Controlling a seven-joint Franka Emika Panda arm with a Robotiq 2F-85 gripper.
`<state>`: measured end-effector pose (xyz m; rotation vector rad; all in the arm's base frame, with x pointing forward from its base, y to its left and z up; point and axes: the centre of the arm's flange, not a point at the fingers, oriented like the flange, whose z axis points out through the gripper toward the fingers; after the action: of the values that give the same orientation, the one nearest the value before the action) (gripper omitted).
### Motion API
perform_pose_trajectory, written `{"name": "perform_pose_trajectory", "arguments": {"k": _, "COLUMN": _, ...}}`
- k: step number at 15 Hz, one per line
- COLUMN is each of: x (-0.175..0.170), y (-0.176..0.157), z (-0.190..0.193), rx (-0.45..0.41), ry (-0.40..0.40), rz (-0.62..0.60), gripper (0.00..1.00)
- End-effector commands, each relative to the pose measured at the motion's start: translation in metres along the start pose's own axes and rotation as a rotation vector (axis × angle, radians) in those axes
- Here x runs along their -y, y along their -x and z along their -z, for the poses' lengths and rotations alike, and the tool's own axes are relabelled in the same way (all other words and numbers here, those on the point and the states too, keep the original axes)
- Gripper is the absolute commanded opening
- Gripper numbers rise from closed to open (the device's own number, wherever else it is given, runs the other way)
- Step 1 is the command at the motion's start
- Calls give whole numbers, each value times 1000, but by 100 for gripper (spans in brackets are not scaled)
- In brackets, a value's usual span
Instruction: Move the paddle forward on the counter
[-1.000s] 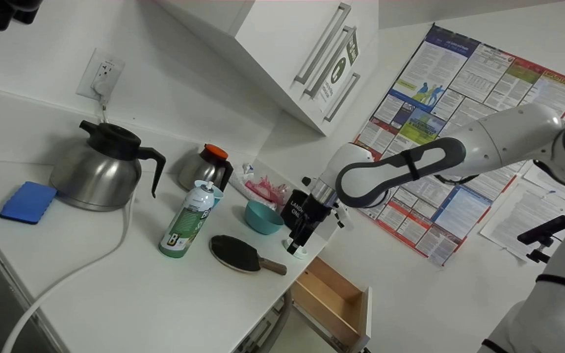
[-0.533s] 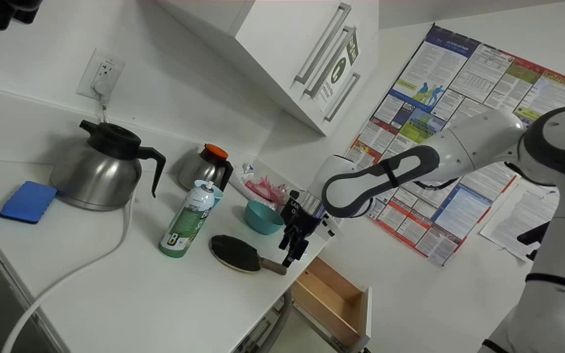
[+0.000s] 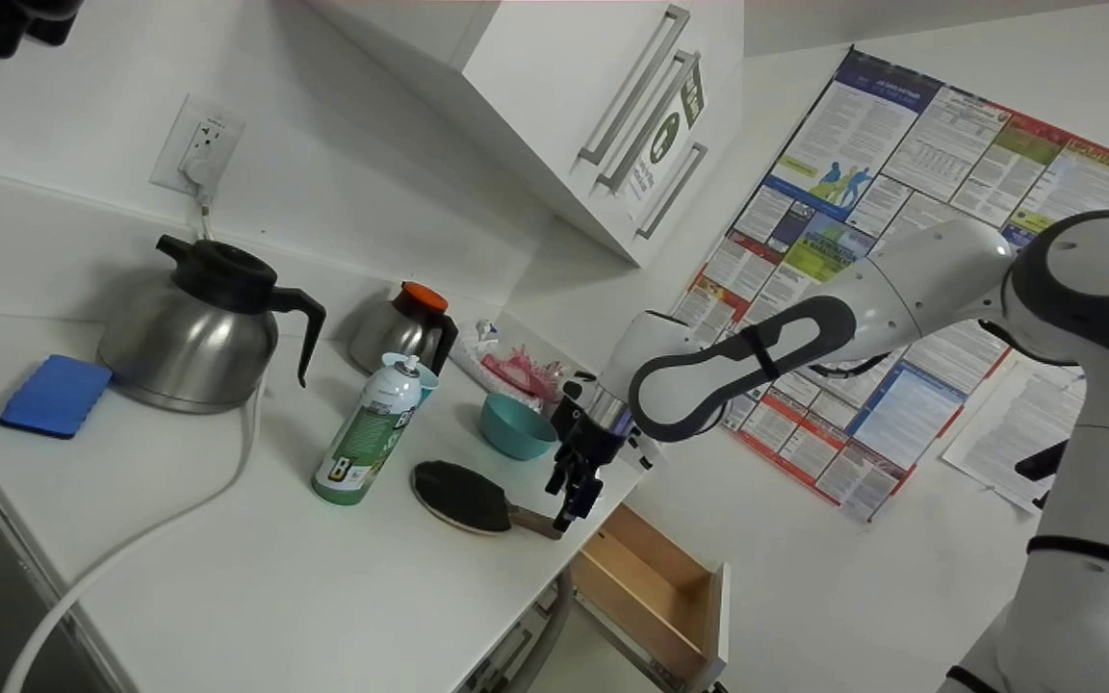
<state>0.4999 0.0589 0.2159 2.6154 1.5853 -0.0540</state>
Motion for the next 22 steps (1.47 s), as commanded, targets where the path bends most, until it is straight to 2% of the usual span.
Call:
{"name": "perform_pose_trajectory", "arguments": {"k": 1, "x": 1, "y": -9, "z": -14, "rx": 1, "ry": -10, "rz": 37, "gripper": 100}}
{"name": "perform_pose_trajectory", "arguments": {"k": 9, "x": 2, "y": -20, "z": -24, "rx": -33, "ry": 40, "rz": 77, "gripper": 100}}
{"name": "perform_pose_trajectory", "arguments": {"k": 10, "x": 1, "y": -21, "z": -25, "rx": -37, "ry": 45, "rz": 81, "gripper": 75}}
{"name": "perform_pose_trajectory", "arguments": {"k": 11, "x": 1, "y": -22, "z": -26, "rx": -39, "ry": 46, "rz": 87, "gripper": 74}}
{"name": "perform_pose_trajectory", "arguments": {"k": 19, "x": -1, "y": -27, "z": -32, "rx": -59, "ry": 52, "rz": 97, "gripper": 12}}
{"name": "perform_pose_trajectory", "arguments": {"k": 20, "x": 0, "y": -28, "z": -33, "rx": -57, "ry": 48, "rz": 98, "gripper": 8}}
{"name": "perform_pose_trajectory", "arguments": {"k": 22, "x": 4, "y": -31, "z": -29, "rx": -67, "ry": 40, "rz": 94, "gripper": 8}}
